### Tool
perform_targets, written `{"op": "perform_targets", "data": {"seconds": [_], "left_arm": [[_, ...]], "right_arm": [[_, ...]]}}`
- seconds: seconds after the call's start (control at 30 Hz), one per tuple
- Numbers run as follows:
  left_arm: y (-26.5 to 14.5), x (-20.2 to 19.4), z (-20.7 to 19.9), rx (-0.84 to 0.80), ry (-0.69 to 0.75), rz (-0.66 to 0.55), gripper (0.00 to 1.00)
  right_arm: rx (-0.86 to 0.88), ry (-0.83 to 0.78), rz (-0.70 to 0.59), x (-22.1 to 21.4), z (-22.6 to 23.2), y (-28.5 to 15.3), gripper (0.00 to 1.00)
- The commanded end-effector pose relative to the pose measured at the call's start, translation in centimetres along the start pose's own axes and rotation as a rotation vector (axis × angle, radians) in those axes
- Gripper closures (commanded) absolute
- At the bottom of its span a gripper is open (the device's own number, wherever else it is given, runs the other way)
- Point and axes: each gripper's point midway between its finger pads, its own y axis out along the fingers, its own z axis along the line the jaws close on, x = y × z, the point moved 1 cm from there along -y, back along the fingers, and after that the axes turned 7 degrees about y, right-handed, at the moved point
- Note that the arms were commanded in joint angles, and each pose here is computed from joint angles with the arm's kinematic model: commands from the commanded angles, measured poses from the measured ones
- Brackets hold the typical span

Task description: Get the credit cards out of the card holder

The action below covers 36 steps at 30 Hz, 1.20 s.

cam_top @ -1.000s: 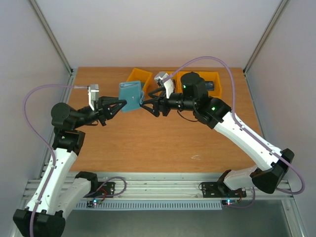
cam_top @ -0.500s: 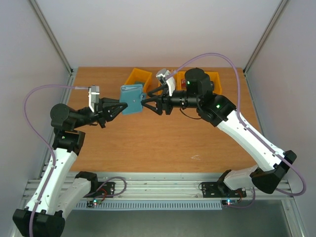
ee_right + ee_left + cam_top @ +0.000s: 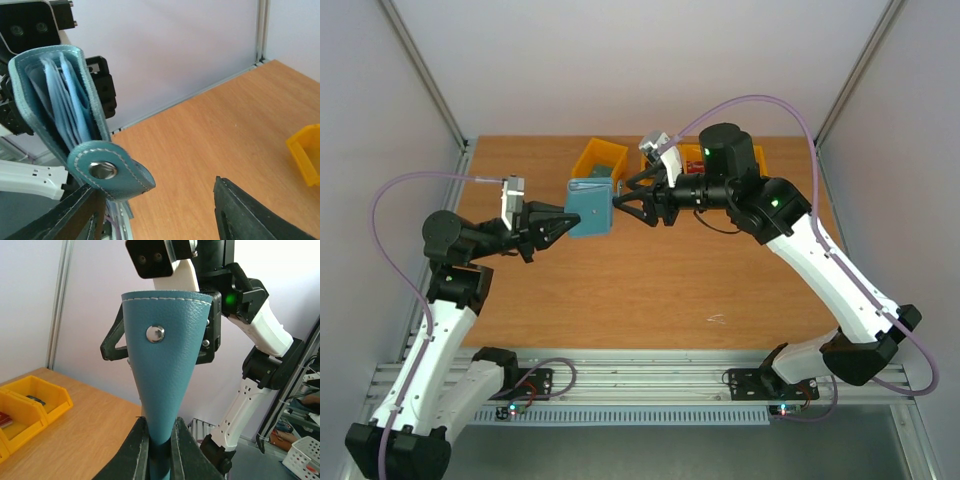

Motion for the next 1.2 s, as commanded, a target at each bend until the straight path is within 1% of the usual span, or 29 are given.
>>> {"op": "perform_targets", "data": {"seconds": [0.0, 0.23, 0.4, 0.5, 0.63, 0.73, 0.77, 0.9, 0.93, 1.0, 1.03, 1.07, 1.1, 1.13, 1.17], "left_arm": [[0.1, 1.7, -1.8, -0.061, 0.112, -0.017, 1.00], [0.4, 1.5, -1.7, -0.077, 0.097, -0.007, 1.00], [0.5, 1.3, -1.6, -0.080, 0.089, -0.004, 1.00], [0.5, 1.1, -1.6, -0.076, 0.081, -0.004, 1.00], [0.5, 1.0, -1.5, -0.070, 0.076, -0.005, 1.00], [0.5, 0.7, -1.3, -0.069, 0.066, -0.001, 1.00], [0.5, 0.7, -1.3, -0.069, 0.064, 0.001, 1.00], [0.5, 0.3, -1.0, -0.060, 0.054, 0.002, 1.00], [0.5, 0.3, -0.9, -0.050, 0.049, 0.000, 1.00], [0.4, 0.1, 0.0, -0.002, 0.027, -0.013, 1.00], [0.4, 0.0, 0.6, 0.034, 0.015, -0.021, 0.95], [0.3, -0.2, 1.6, 0.085, -0.005, -0.031, 0.74], [0.2, -0.4, 2.5, 0.137, -0.011, -0.042, 0.57], [0.0, -0.6, 3.5, 0.195, -0.021, -0.055, 0.46], [-0.2, -0.8, 4.2, 0.234, -0.018, -0.059, 0.39]], "right_arm": [[-0.016, 0.007, 0.024, 0.1, -0.2, -0.5, 0.43], [0.077, 0.013, 0.052, -0.6, 1.3, 0.5, 0.43], [0.095, 0.016, 0.055, -0.9, 1.4, 1.0, 0.42], [0.205, -0.004, 0.071, -1.2, 3.1, 0.9, 0.36], [0.307, -0.022, 0.108, -2.1, 4.7, 0.9, 0.28], [0.350, -0.047, 0.103, -2.0, 5.9, 1.0, 0.27], [0.362, -0.055, 0.096, -1.8, 6.3, 1.1, 0.29], [0.390, -0.070, 0.086, -1.5, 6.9, 1.5, 0.66], [0.390, -0.073, 0.082, -1.5, 6.9, 1.5, 0.74], [0.364, -0.073, 0.071, -1.6, 6.6, 1.5, 0.91], [0.333, -0.066, 0.064, -1.5, 6.2, 1.5, 0.98], [0.283, -0.055, 0.056, -1.5, 5.4, 1.7, 0.99], [0.226, -0.041, 0.052, -1.5, 4.6, 1.8, 0.99], [0.164, -0.022, 0.049, -1.4, 3.6, 2.0, 0.99], [0.087, 0.004, 0.047, -1.4, 2.2, 2.2, 0.99]]}}
